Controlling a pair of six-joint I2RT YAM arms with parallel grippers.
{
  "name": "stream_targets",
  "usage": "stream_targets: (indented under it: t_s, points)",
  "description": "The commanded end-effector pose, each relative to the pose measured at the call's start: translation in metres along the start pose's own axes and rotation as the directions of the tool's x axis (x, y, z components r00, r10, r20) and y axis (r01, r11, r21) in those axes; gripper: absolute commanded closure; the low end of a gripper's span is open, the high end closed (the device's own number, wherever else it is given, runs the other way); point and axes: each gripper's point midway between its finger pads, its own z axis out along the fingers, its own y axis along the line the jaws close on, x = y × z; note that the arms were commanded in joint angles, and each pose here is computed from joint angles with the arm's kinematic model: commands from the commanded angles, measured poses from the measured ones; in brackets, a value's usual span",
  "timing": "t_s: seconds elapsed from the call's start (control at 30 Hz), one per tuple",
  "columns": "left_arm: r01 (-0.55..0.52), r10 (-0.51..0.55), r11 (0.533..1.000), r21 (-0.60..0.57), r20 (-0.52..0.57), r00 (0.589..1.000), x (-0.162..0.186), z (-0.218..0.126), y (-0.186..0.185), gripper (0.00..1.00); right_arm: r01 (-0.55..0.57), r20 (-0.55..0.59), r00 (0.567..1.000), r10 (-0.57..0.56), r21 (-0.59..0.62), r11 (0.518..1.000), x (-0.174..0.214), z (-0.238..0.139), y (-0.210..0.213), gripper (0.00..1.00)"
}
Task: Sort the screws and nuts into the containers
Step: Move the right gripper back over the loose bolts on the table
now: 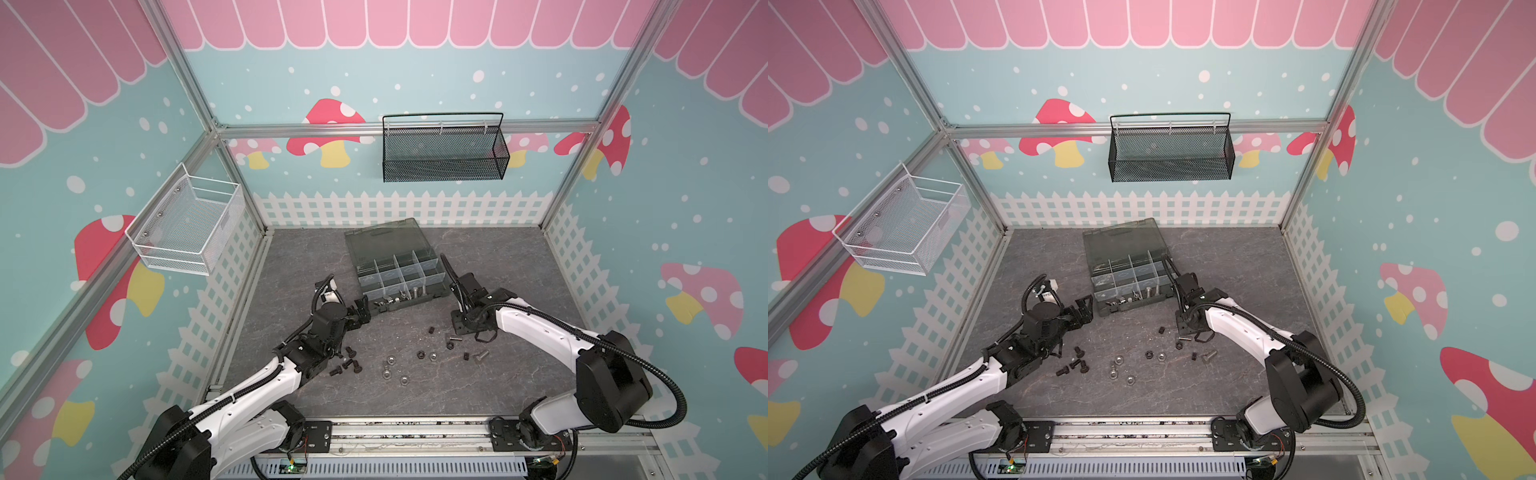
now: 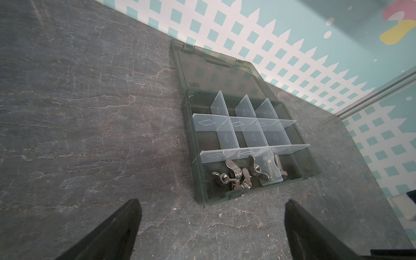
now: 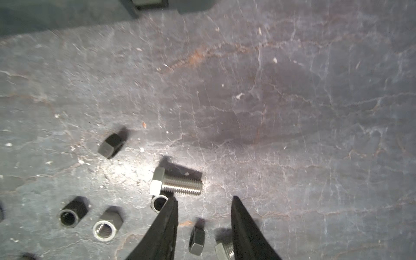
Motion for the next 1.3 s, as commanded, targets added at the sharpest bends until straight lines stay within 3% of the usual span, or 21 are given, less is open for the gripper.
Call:
stream_targets:
  t_s: [0.0,0.73,1.27]
  points:
    - [0.030,-0.030,1.000,0.005,-0.006,1.000,0.001,0.001,0.000,0.00,-0.019,-0.056,0.998,0.022,0.047,0.999,0.023,0.005,-0.011,0.58]
    - [0.038,-0.038,0.999,0.009,-0.010,0.999,0.001,0.003,-0.002,0.00,0.005,-0.130,0.991,-0.006,-0.005,1.000,0.040,0.036,0.002,0.44]
    - [0.028,-0.028,1.000,0.006,-0.015,0.999,0.000,0.004,-0.004,0.00,0.027,-0.101,0.994,-0.030,-0.025,0.999,0.017,0.054,0.015,0.37]
